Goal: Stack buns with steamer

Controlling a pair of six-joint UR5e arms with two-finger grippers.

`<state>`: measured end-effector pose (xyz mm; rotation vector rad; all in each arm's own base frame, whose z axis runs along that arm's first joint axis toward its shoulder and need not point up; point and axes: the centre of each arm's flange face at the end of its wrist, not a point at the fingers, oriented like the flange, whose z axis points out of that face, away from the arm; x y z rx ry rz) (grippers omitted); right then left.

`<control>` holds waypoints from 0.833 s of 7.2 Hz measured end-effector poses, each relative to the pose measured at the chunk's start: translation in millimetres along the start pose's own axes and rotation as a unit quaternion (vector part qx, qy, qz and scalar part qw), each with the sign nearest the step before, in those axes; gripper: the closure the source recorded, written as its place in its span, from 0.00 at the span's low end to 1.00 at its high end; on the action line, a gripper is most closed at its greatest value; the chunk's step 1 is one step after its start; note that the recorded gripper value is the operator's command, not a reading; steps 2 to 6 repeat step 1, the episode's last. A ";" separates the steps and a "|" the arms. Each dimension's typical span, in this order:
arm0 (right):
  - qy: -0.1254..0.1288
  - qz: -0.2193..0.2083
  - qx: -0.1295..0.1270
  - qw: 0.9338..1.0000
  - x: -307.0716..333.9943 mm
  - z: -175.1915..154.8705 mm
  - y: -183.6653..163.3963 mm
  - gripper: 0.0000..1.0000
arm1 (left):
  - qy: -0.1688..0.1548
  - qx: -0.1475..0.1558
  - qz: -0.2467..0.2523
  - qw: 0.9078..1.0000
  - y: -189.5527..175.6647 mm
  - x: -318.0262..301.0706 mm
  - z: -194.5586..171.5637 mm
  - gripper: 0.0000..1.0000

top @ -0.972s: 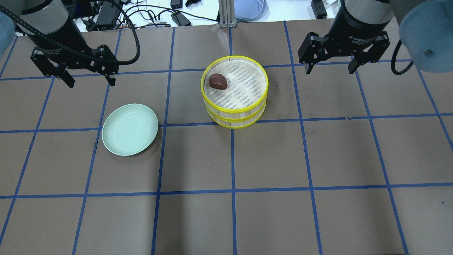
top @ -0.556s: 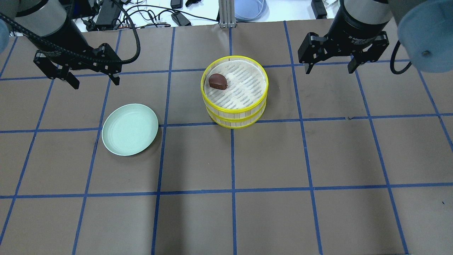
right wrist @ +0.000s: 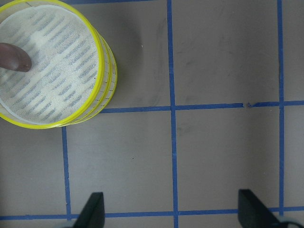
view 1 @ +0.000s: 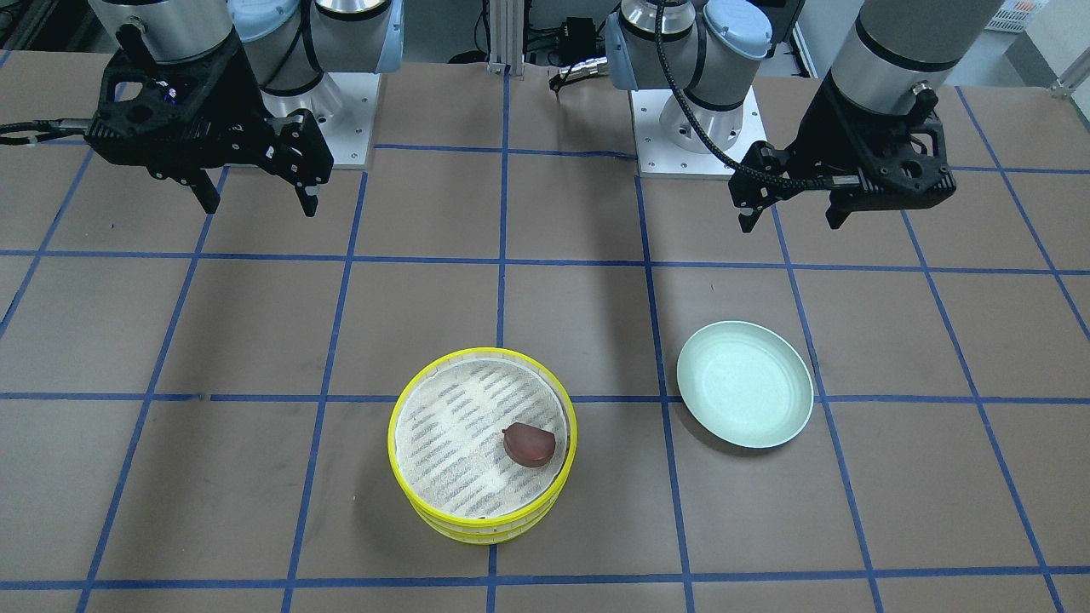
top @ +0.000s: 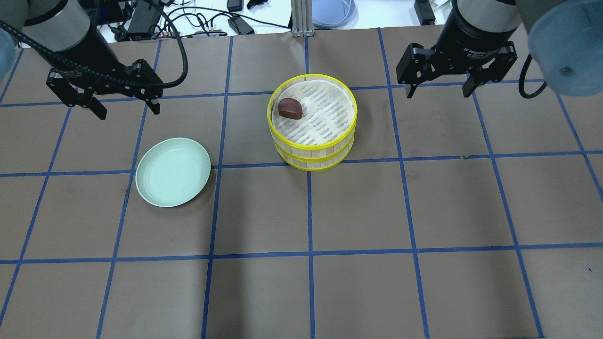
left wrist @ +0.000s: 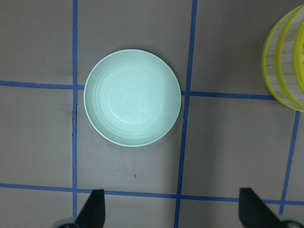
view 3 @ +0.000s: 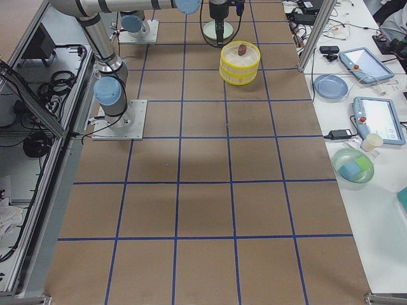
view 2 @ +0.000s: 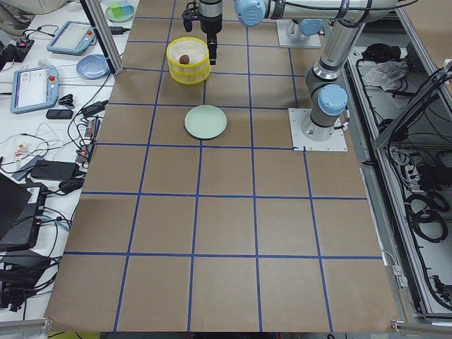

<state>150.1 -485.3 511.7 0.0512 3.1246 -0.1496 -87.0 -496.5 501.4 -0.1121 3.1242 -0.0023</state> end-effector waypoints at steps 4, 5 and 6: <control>0.000 0.000 0.000 1.000 0.0 0.1 0.0 0.00 | 0.000 0.000 0.001 1.000 0.2 0.1 -0.2 0.00; 0.000 0.000 0.000 1.000 0.0 0.1 0.0 0.00 | 0.000 0.000 0.001 1.000 0.2 0.1 -0.2 0.00; 0.000 0.000 0.000 1.000 0.0 0.1 0.0 0.00 | 0.000 0.000 0.001 1.000 0.2 0.1 -0.2 0.00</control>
